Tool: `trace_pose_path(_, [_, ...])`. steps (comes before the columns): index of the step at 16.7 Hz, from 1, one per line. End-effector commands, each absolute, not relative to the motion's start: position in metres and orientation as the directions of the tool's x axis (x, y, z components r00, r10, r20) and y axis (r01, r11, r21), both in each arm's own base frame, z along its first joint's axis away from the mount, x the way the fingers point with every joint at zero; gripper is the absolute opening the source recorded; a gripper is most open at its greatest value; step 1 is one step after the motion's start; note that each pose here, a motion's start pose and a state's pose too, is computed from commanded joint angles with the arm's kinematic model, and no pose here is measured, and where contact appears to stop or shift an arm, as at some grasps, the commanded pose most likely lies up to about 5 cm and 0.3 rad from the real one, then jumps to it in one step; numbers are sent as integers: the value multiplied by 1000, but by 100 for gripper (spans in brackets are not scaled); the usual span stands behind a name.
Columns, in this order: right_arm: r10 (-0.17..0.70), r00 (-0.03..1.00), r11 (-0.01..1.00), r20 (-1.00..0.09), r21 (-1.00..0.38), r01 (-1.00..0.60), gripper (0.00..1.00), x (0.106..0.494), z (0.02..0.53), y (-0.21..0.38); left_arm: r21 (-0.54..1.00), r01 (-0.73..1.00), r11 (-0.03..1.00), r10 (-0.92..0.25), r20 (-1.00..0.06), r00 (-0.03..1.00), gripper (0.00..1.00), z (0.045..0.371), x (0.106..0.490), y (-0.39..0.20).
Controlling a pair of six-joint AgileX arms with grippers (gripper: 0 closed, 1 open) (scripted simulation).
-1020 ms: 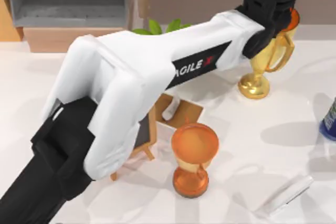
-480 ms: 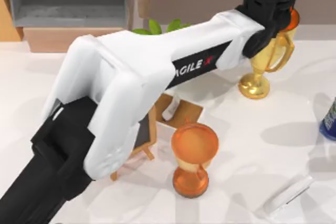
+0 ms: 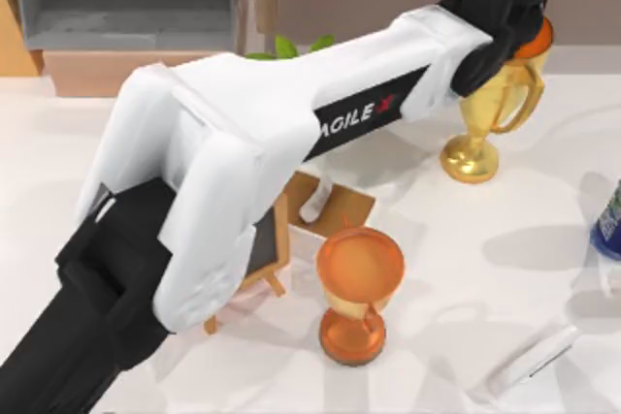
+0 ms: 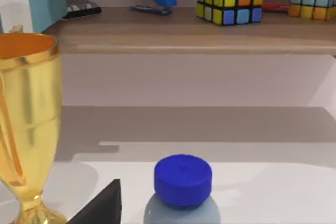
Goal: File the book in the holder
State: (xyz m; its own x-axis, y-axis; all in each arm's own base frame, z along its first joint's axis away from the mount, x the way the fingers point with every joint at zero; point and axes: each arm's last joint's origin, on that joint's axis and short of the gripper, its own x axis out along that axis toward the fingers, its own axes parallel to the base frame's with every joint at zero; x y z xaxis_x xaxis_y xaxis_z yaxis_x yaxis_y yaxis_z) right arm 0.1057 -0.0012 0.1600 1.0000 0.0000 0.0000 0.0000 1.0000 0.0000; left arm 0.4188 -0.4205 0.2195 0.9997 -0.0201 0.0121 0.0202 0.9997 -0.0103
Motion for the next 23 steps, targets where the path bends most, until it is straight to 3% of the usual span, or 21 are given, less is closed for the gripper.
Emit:
trace_pose_path(5, [0, 1000, 1000, 0, 0, 0, 100, 106, 160, -1, -20, 63, 998, -62, 27, 998, 0, 221, 407, -431])
trace_pose_path(10, [0, 1000, 1000, 0, 0, 0, 100, 106, 160, -1, 16, 292, 956, -292, 58, 955, 0, 221, 322, -479])
trace_pose_path(13, [0, 1000, 1000, 0, 0, 0, 100, 106, 160, -1, 90, 344, 934, -351, 73, 933, 0, 235, 280, -469])
trace_pose_path(19, [0, 1000, 1000, 0, 0, 0, 100, 106, 160, -1, 398, 201, 895, -240, 51, 969, 0, 249, 260, -355])
trace_pose_path(23, [0, 1000, 1000, 0, 0, 0, 100, 106, 160, -1, 680, 89, 728, -101, -23, 995, 0, 222, 262, -255])
